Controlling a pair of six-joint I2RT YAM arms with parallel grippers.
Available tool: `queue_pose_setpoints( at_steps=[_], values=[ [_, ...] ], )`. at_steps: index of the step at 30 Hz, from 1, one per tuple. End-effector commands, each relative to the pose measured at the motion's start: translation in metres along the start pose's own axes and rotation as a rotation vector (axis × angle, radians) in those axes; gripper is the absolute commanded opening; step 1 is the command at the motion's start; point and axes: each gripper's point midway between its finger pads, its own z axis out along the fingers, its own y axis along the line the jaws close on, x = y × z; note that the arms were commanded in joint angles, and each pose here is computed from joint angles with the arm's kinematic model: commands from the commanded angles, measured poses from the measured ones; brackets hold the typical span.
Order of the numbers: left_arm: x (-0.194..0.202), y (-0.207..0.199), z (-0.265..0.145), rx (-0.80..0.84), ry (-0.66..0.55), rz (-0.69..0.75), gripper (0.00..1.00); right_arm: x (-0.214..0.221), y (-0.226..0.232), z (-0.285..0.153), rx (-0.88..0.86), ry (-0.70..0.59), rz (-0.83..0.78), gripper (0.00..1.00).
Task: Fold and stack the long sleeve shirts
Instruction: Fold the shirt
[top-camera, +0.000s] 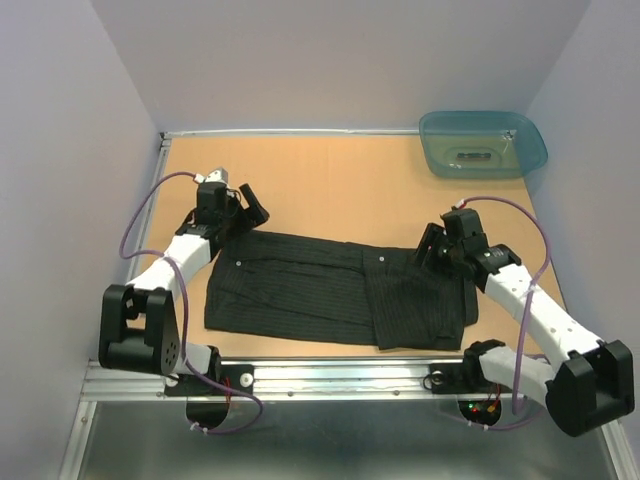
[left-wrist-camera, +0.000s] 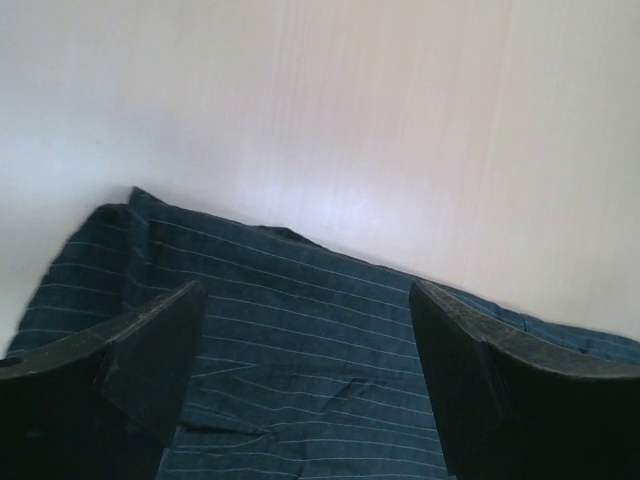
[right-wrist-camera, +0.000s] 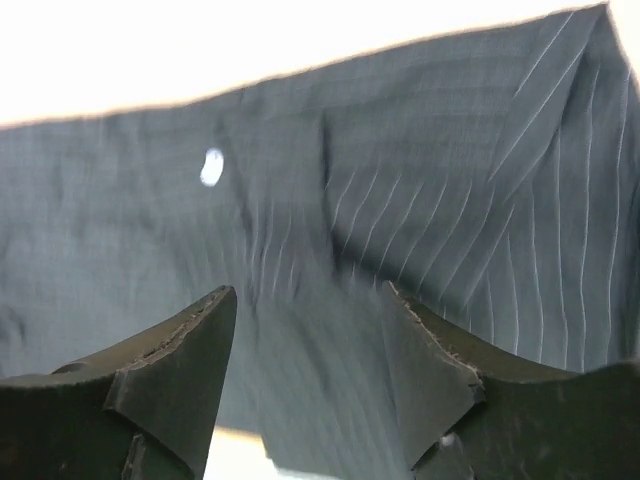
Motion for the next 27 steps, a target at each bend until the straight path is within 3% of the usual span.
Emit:
queue_pose_setpoints(
  at_steps=[1, 6, 9, 22, 27],
  values=[
    [0.004, -0.03, 0.018, 0.098, 0.019, -0.062, 0.93, -0.036, -0.01, 0.035, -0.014, -0.194, 0.137, 0.64],
    [0.015, -0.03, 0.044, 0.088, 0.049, -0.107, 0.91, -0.057, -0.015, 0.065, -0.073, -0.228, 0.17, 0.61],
    [0.02, -0.022, 0.055, 0.049, 0.059, -0.141, 0.91, -0.057, -0.021, 0.091, -0.066, -0.183, 0.175, 0.59],
    [0.018, 0.089, 0.061, -0.218, 0.012, -0.376, 0.88, -0.08, -0.047, 0.173, 0.004, -0.126, 0.18, 0.61],
    [0.014, 0.102, 0.055, -0.265, 0.0, -0.397, 0.88, -0.111, -0.033, 0.191, -0.023, -0.146, 0.136, 0.65]
  ],
)
